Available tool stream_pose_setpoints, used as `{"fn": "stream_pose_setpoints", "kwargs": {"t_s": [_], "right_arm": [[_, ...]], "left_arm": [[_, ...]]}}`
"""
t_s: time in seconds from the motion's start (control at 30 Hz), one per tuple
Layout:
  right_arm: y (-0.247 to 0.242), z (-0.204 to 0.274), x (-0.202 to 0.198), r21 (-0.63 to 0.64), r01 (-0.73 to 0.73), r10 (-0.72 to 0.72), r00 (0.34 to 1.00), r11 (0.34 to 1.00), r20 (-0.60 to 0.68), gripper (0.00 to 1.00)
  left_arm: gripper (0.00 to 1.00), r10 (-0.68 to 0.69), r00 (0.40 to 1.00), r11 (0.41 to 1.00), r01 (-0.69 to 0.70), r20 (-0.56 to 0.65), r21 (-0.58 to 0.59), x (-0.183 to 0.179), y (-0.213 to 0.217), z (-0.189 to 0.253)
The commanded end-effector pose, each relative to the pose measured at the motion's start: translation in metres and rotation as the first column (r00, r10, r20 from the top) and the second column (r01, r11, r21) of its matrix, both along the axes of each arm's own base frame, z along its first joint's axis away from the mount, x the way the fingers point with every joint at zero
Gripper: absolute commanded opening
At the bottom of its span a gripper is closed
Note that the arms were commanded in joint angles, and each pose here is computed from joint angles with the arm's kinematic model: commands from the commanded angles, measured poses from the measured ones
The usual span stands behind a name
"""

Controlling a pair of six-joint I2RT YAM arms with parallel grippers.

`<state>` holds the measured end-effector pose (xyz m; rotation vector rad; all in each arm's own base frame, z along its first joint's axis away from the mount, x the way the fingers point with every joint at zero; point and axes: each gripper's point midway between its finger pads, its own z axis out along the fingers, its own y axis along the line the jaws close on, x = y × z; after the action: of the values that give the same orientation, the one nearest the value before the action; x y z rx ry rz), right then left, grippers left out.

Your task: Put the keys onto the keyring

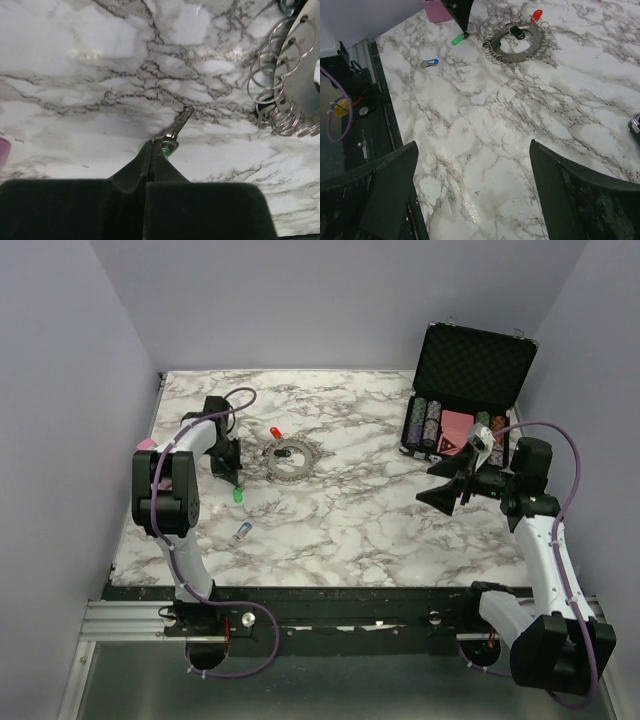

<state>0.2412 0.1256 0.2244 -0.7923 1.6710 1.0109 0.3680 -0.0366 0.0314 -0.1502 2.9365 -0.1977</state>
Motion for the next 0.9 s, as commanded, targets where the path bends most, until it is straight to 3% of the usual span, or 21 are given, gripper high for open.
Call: {"fn": "stream_pose_setpoints", "kwargs": {"t_s": [0.0, 0.23, 0.37, 0.47, 0.57, 0.7, 0.87], "right_arm": [[-0.002, 0.012, 0.002, -0.021, 0.011, -0.010, 0.999, 1.000, 0.053, 1.00], [-0.001, 0.010, -0.003, -0.022, -0.010, 0.012, 0.998, 1.000, 0.064, 1.00], [0.004, 0.008, -0.013, -0.016, -0.072, 0.073, 0.993, 0.997, 0.094, 1.00], [0.009, 0.005, -0.028, -0.010, -0.151, 0.151, 0.979, 0.988, 0.140, 1.00], [0.013, -0.004, -0.043, -0.037, -0.217, 0.219, 0.949, 0.976, 0.226, 1.00], [0.016, -0.002, -0.055, -0.112, -0.269, 0.289, 0.918, 0.957, 0.271, 1.00], [0.032, -0.004, -0.077, -0.151, -0.412, 0.435, 0.881, 0.899, 0.187, 0.95]], "left_arm": [[0.00, -0.049, 0.991, 0.999, 0.050, 0.121, -0.001, -0.002, 0.001, 0.023], [0.00, -0.110, 0.934, 0.986, 0.145, 0.341, -0.080, -0.018, -0.021, 0.078], [0.00, -0.222, 0.844, 0.940, 0.319, 0.488, -0.124, -0.042, -0.054, 0.117], [0.00, -0.328, 0.728, 0.869, 0.483, 0.602, -0.110, -0.067, -0.090, 0.144], [0.00, -0.419, 0.532, 0.735, 0.674, 0.735, -0.069, -0.101, -0.137, 0.174], [0.00, -0.402, 0.327, 0.547, 0.835, 0.855, -0.062, -0.152, -0.193, 0.206], [0.00, -0.349, 0.116, 0.361, 0.932, 0.930, 0.019, -0.200, -0.249, 0.231]]}}
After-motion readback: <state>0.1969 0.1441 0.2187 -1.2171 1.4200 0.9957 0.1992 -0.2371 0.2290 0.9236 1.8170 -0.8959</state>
